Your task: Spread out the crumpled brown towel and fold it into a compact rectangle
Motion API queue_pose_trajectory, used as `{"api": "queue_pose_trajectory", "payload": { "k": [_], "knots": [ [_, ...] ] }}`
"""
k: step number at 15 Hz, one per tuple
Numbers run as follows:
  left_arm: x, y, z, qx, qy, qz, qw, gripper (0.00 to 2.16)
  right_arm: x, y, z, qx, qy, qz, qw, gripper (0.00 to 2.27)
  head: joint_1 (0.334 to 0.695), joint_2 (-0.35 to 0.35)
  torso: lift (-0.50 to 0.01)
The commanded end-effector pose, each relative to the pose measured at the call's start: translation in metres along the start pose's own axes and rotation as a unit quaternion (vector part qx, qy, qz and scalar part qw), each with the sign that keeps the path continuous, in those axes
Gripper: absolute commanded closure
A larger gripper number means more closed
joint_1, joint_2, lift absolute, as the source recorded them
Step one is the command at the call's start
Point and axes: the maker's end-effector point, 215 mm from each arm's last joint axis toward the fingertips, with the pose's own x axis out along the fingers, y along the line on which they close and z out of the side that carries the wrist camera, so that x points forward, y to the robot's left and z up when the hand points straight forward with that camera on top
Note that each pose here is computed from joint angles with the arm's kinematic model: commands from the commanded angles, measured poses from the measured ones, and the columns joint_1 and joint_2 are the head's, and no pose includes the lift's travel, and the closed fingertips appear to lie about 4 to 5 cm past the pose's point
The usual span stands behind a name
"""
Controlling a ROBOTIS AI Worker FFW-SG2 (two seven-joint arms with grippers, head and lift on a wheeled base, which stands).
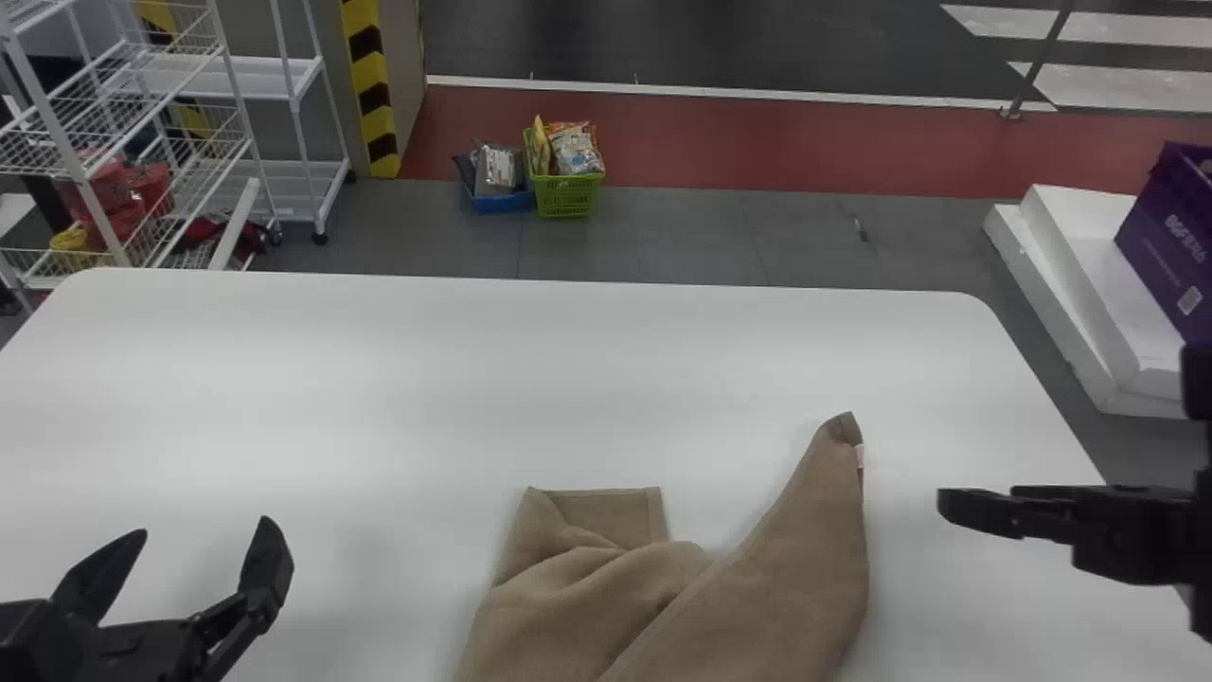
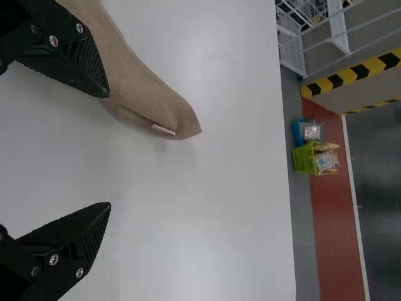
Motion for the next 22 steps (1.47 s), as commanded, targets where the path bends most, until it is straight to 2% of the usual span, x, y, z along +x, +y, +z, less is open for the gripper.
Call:
{"api": "queue_pose_trajectory", "payload": {
  "k": [1, 6, 9, 13, 16, 17, 18, 22],
  "knots": [
    [0.001, 0.002, -0.004, 0.0, 0.004, 0.003, 1.0, 0.09, 0.034, 0.021, 0.001, 0.022, 0.027, 0.021, 0.999, 0.29, 0.695, -0.069, -0.127],
    [0.0, 0.008, -0.008, 0.0, 0.007, 0.008, 0.9999, 0.09, 0.065, 0.053, 0.016, 0.036, 0.054, 0.039, 0.997, 0.32, 0.695, 0.005, -0.127],
    [-0.001, 0.008, -0.008, 0.0, 0.005, 0.008, 1.0, 0.09, 0.071, 0.056, 0.01, 0.047, 0.084, 0.031, 0.995, 0.59, 0.695, 0.031, -0.127],
    [-0.001, 0.009, -0.008, -0.001, 0.005, 0.009, 0.9999, 0.09, 0.073, 0.05, 0.006, 0.036, 0.096, 0.015, 0.995, 0.6, 0.695, 0.038, -0.127],
    [-0.001, 0.009, -0.009, -0.002, 0.006, 0.009, 0.9999, 0.09, 0.072, 0.045, 0.007, 0.035, 0.098, 0.009, 0.995, 0.71, 0.695, 0.033, -0.127],
    [-0.001, 0.008, -0.009, -0.002, 0.006, 0.008, 0.9999, 0.09, 0.072, 0.043, 0.006, 0.033, 0.1, 0.006, 0.994, 0.83, 0.695, 0.032, -0.127],
    [-0.001, 0.008, -0.008, -0.003, 0.006, 0.008, 0.9999, 0.09, 0.073, 0.044, 0.005, 0.031, 0.103, 0.006, 0.994, 1.17, 0.695, 0.03, -0.127],
    [-0.001, 0.009, -0.008, -0.004, 0.005, 0.009, 0.9999, 0.09, 0.071, 0.041, -0.001, 0.035, 0.108, 0.013, 0.993, 1.32, 0.695, 0.026, -0.127]
  ]
}}
